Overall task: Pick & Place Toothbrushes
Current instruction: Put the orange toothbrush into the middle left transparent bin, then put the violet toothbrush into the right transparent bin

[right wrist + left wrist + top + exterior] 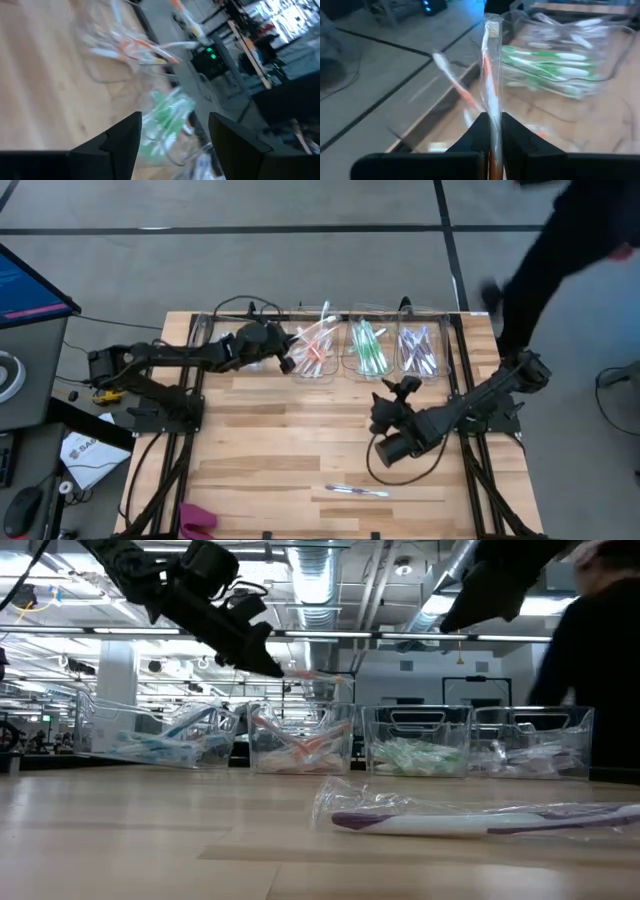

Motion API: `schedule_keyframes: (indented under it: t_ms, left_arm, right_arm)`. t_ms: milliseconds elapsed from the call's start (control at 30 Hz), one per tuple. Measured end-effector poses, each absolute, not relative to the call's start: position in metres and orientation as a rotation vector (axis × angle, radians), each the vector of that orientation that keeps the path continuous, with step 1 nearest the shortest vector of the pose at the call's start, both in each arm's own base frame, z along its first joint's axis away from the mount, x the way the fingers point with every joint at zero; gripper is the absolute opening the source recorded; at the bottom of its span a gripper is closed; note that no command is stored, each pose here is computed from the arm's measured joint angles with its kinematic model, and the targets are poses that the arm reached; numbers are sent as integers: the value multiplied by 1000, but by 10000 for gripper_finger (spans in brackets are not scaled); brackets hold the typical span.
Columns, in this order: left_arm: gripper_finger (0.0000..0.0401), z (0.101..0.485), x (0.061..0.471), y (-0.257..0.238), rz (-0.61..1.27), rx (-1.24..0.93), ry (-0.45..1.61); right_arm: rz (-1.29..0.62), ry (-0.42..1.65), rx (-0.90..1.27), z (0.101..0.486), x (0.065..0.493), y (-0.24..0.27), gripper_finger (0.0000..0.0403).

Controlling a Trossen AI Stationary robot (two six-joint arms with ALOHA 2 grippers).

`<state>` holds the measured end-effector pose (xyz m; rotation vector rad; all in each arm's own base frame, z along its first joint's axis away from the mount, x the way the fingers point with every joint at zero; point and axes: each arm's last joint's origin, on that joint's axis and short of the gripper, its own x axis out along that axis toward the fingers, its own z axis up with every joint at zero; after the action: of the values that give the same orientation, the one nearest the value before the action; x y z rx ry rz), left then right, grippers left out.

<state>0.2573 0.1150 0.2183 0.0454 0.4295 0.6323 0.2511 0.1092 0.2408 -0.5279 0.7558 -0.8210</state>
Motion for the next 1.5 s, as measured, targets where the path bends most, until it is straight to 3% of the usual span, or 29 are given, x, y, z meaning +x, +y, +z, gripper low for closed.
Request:
schedule_keyframes:
  t_ms: [433,633,1133,1333,1500]
  left_arm:
    - [18,154,287,137,629,-145,459]
    - [45,145,291,140,652,-217,470]
    - [184,199,287,114,569,-198,302]
    - [195,234,272,85,478,-112,192]
    - [185,241,259,59,307,-110,125]
  right_arm:
    - [-863,805,-561,241,252,96,225]
    - [-863,821,-582,241,250,95,225]
    - [-870,811,-551,241,250,95,225]
    - [-793,906,-558,239,251,97,225]
    - [-717,982,-530,236,252,100,225]
